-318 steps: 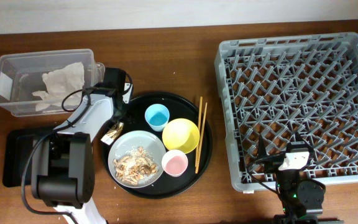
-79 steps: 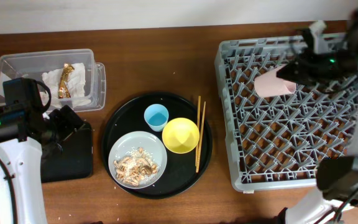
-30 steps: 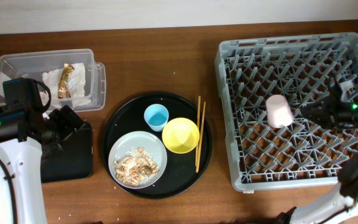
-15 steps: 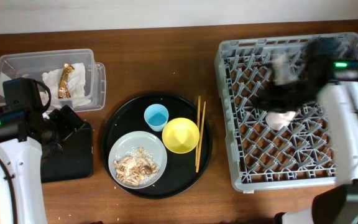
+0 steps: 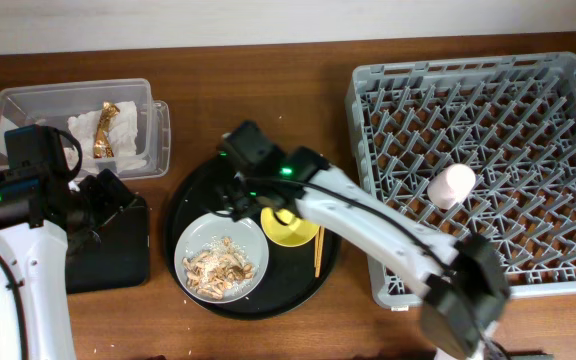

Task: Sort waste into correct bins and load items into the dishwasher rack
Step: 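Move the right gripper back to the tray and grasp the blue cup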

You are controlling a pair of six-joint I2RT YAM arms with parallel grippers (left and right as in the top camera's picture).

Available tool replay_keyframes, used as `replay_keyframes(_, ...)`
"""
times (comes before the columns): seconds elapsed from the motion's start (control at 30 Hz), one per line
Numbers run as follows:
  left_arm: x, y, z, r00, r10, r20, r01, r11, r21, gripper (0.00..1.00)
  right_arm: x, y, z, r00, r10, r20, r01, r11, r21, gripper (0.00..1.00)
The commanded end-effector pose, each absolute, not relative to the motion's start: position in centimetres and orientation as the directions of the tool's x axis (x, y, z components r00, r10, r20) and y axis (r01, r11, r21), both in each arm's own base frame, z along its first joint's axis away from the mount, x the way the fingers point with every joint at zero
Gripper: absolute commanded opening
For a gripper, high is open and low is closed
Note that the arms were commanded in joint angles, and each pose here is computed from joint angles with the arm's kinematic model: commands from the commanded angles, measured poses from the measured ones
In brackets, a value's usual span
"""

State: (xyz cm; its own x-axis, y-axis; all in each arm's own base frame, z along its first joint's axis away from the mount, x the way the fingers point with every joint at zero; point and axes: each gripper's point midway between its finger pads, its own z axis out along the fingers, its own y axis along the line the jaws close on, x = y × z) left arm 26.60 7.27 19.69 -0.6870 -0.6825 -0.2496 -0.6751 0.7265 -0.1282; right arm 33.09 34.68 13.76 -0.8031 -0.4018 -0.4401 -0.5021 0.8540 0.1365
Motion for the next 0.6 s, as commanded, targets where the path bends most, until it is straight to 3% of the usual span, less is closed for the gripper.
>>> replay_keyframes(0.0, 26.6, 7.5, 19.6, -0.675, -0.695, -0.249, -0.689, 0.714, -0.124, 0.99, 35.6, 36.2, 14.2, -0.782, -0.404, -0.475, -0.500, 0.861, 0.091, 0.80)
replay_keyframes(0.13, 26.6, 7.5, 19.6, -0.675, -0.695, -0.249, -0.689, 0.714, -0.124, 0.99, 35.2, 38.0, 11.3, -0.776, -0.439, -0.453, -0.516, 0.855, 0.056, 0.67)
replay_keyframes(0.23, 26.6, 7.5, 19.6, -0.675, -0.695, -0.249, -0.689, 0.714, -0.124, 0.99, 35.4, 38.1, 9.4, -0.785, -0.421, -0.454, -0.462, 0.887, -0.023, 0.64)
replay_keyframes(0.33, 26.6, 7.5, 19.6, -0.675, -0.695, -0.249, -0.689, 0.714, -0.124, 0.99, 35.8, 37.5, 8.2, -0.806, -0.388, -0.448, -0.411, 0.910, -0.049, 0.51)
replay_keyframes(0.4, 26.6, 7.5, 19.6, -0.675, -0.695, -0.249, -0.689, 0.714, -0.124, 0.99, 35.9, 37.4, 7.8, -0.809, -0.390, -0.439, -0.411, 0.910, -0.052, 0.48)
replay_keyframes(0.57, 26.6, 7.5, 19.6, -0.675, -0.695, -0.249, -0.689, 0.714, -0.124, 0.99, 35.2, 38.1, 7.4, -0.809, -0.402, -0.429, -0.428, 0.903, -0.038, 0.26)
